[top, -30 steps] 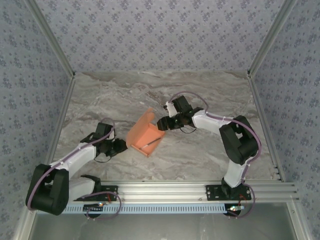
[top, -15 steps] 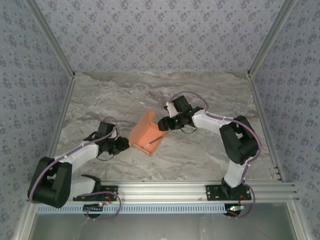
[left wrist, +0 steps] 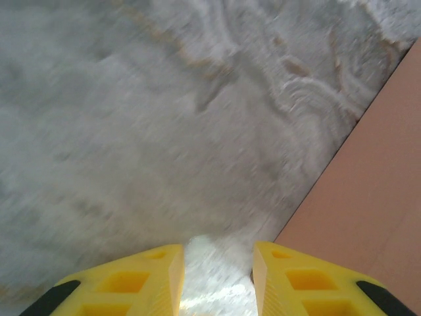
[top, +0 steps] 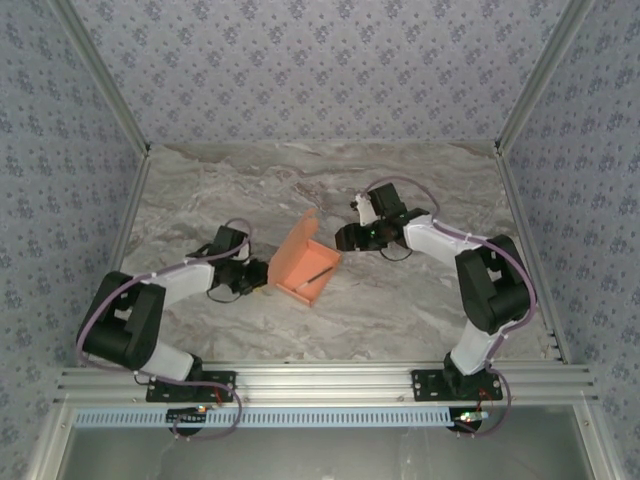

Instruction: Fold the paper box

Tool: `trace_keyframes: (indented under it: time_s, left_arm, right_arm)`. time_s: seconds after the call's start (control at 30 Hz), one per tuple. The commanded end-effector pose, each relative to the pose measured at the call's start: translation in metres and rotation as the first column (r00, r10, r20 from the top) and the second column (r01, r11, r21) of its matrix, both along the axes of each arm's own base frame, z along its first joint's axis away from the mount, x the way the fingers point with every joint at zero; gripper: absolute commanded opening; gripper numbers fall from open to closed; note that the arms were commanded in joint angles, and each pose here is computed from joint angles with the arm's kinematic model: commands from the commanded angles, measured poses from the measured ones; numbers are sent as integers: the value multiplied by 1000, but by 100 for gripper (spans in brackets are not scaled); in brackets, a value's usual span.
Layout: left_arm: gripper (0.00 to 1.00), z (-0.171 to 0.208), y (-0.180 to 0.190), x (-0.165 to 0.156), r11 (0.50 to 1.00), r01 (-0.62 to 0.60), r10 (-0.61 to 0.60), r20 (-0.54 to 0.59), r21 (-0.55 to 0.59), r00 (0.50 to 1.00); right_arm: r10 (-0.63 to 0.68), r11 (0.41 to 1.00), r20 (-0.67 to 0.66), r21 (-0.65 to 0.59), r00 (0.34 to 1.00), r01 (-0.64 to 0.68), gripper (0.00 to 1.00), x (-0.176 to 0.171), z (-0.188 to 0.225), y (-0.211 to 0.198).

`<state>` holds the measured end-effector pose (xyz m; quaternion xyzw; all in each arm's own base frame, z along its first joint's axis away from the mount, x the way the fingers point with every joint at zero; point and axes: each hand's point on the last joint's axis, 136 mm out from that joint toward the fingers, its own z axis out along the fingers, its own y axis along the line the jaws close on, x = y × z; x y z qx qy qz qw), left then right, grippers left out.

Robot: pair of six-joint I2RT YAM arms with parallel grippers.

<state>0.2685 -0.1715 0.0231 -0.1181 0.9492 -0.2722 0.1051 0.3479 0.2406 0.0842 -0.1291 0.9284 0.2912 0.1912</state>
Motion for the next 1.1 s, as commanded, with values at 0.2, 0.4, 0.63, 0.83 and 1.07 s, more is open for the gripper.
trace_keyframes:
  time_s: [0.2, 0.4, 0.63, 0.83, 1.07]
  left_arm:
    - [35, 27, -20, 71, 1000, 9, -14, 181, 29, 983]
    - [40, 40, 24, 82, 990, -93, 66, 232, 106, 970]
    - [49, 46, 61, 57, 973, -147, 102, 240, 178, 965]
    - [55, 25, 71, 13, 971, -153, 122, 172, 185, 978]
    - [58, 28, 95, -1, 948, -196, 149, 192, 251, 970]
  right_arm:
    - [17, 1000, -2, 14, 1000, -17, 59, 1, 0, -6]
    - [91, 994, -28, 59, 995, -90, 59, -4, -6, 27]
    - [173, 984, -70, 64, 982, -169, 57, -31, -16, 50]
    - [200, 979, -100, 60, 975, -194, 55, -60, -21, 53]
    - [257, 966, -112, 39, 960, -254, 53, -92, -24, 68]
